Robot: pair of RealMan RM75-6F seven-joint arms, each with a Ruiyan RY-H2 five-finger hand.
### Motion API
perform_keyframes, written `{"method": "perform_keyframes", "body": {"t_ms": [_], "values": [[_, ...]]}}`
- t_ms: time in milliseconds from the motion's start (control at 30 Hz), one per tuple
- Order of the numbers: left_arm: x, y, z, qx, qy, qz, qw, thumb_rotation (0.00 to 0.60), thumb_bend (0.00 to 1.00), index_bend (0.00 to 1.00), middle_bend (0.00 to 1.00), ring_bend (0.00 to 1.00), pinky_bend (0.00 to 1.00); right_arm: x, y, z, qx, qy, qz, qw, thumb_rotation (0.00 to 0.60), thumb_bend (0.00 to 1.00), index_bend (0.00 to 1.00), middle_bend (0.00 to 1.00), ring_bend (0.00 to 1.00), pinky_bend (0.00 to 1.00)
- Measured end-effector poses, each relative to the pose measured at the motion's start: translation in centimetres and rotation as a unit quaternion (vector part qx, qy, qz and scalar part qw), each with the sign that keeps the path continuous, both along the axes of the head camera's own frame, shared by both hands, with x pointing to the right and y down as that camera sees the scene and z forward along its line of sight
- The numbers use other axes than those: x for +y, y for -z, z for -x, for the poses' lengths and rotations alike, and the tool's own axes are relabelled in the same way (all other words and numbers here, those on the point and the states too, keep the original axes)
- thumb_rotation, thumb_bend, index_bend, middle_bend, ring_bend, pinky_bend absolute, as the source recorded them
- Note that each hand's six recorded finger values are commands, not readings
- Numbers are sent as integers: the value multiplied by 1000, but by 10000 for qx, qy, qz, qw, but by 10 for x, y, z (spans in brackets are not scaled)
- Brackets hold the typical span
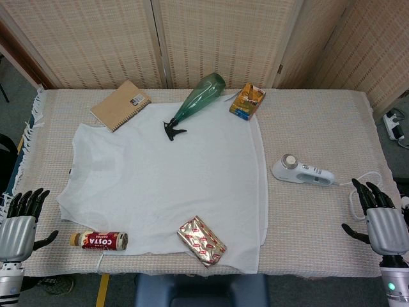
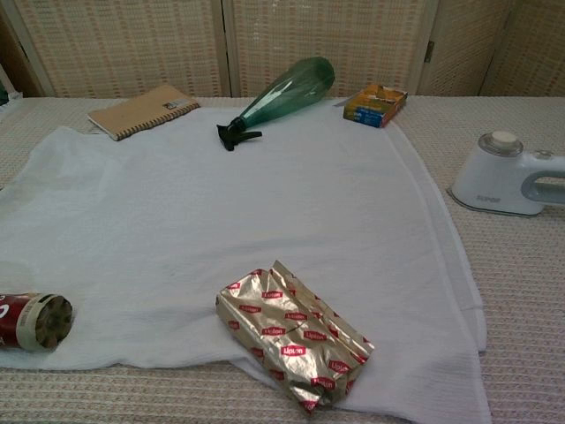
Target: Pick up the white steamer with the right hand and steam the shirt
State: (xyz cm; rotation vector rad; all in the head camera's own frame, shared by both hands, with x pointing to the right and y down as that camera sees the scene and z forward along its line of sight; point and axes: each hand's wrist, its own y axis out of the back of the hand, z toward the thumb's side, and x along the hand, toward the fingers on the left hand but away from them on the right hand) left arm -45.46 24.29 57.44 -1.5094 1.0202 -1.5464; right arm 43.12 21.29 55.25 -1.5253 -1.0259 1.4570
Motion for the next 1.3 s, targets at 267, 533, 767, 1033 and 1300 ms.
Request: {"method": "perform_keyframes", "body": {"t_ms": [267,533,767,1033,1300], "values": [[1,0,2,5,3,-14,10000,600,195,129,126,96,78,1,-1,0,6,-5,42,10000,600,97,31,162,105,214],[2,1,3,41,7,-35,10000,600,196,129,126,96,78,-5,-10,1,-1,1,229,9997,600,118,4,159,105,215],[3,-2,0,114,-43,-18,9999,600,195,130,127,96,78,-30,-31,1,32,-96,556,9984,600,119,0,122,65,215],[4,-5,-1,119,-67,38,9999,600,196,130,126,97,79,-74,-66,3,109,-232,784,9966,600,162,6,211,106,215],[3,-6,-4,132,-87,50,9999,600,195,132,125,96,79,-103,-105,14,138,-259,1206,9923,600,201,166,299,189,253]]}}
